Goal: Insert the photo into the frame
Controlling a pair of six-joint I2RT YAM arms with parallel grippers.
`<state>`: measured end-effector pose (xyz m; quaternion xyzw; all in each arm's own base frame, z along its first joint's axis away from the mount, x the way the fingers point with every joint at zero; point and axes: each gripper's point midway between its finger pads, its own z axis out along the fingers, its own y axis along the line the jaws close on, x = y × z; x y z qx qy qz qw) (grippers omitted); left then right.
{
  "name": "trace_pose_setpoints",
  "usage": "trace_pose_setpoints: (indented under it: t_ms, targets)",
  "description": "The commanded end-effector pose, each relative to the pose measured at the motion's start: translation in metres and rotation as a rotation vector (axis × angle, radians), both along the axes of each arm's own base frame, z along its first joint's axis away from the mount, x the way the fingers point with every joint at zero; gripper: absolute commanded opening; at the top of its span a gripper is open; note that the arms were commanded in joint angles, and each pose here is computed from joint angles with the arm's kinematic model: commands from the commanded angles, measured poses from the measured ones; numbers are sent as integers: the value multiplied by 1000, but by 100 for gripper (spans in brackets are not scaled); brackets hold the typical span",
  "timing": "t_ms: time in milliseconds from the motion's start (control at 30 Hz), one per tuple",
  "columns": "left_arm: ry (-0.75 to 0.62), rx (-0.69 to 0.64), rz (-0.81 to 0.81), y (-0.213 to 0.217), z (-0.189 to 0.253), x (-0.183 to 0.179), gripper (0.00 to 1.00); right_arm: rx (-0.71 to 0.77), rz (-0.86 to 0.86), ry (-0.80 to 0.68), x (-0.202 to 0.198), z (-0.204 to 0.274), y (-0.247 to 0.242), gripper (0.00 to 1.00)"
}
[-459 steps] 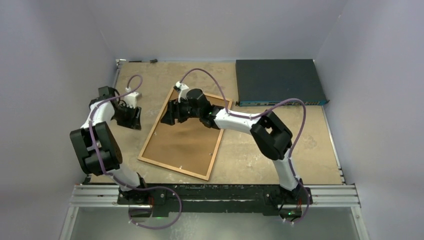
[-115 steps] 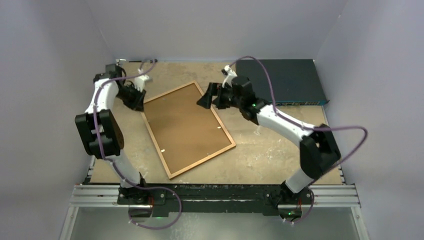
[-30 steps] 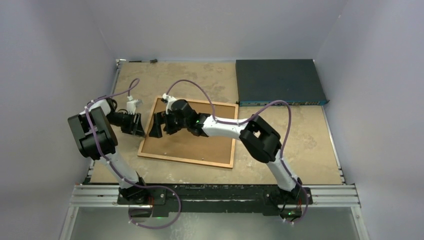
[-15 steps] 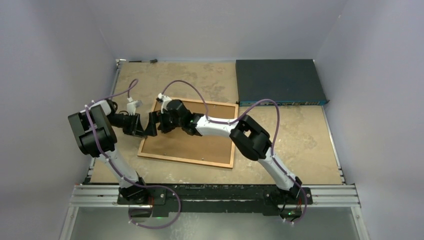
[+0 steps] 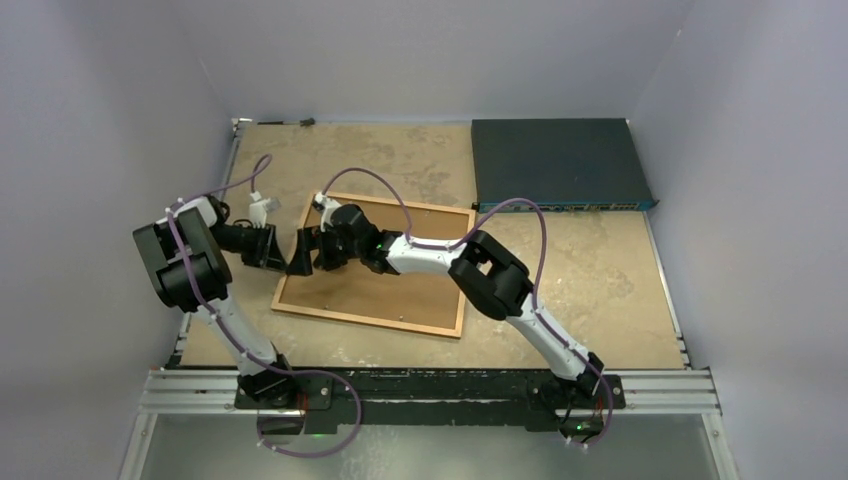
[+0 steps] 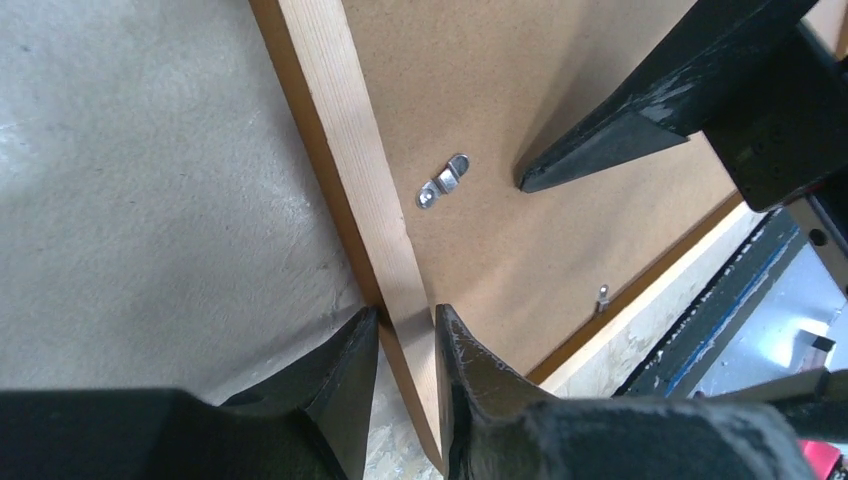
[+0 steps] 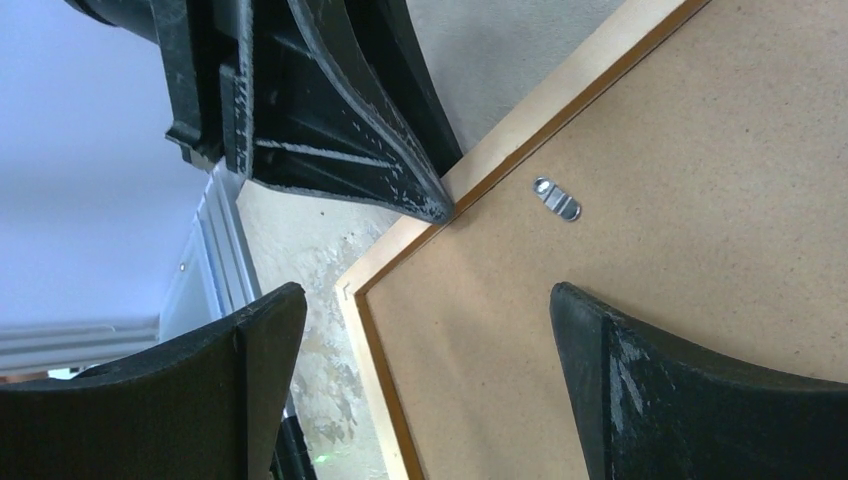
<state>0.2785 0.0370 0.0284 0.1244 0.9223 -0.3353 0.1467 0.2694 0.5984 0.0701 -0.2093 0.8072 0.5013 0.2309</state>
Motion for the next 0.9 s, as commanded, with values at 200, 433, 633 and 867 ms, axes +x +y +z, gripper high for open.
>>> trace_pose_setpoints:
  t_ms: [200, 433, 633, 867]
  targets:
    - [-59, -210, -5, -4, 31, 7, 35, 83, 32, -11, -4, 30, 14, 94]
    - [-59, -88, 65, 11, 7, 15, 26, 83, 30, -9, -2, 30, 17, 94]
    - [-65, -7, 128, 24, -6, 25, 5, 86, 33, -7, -1, 30, 20, 93]
    - [-57, -18, 116, 22, -7, 21, 1, 72, 38, 5, 0, 22, 24, 93]
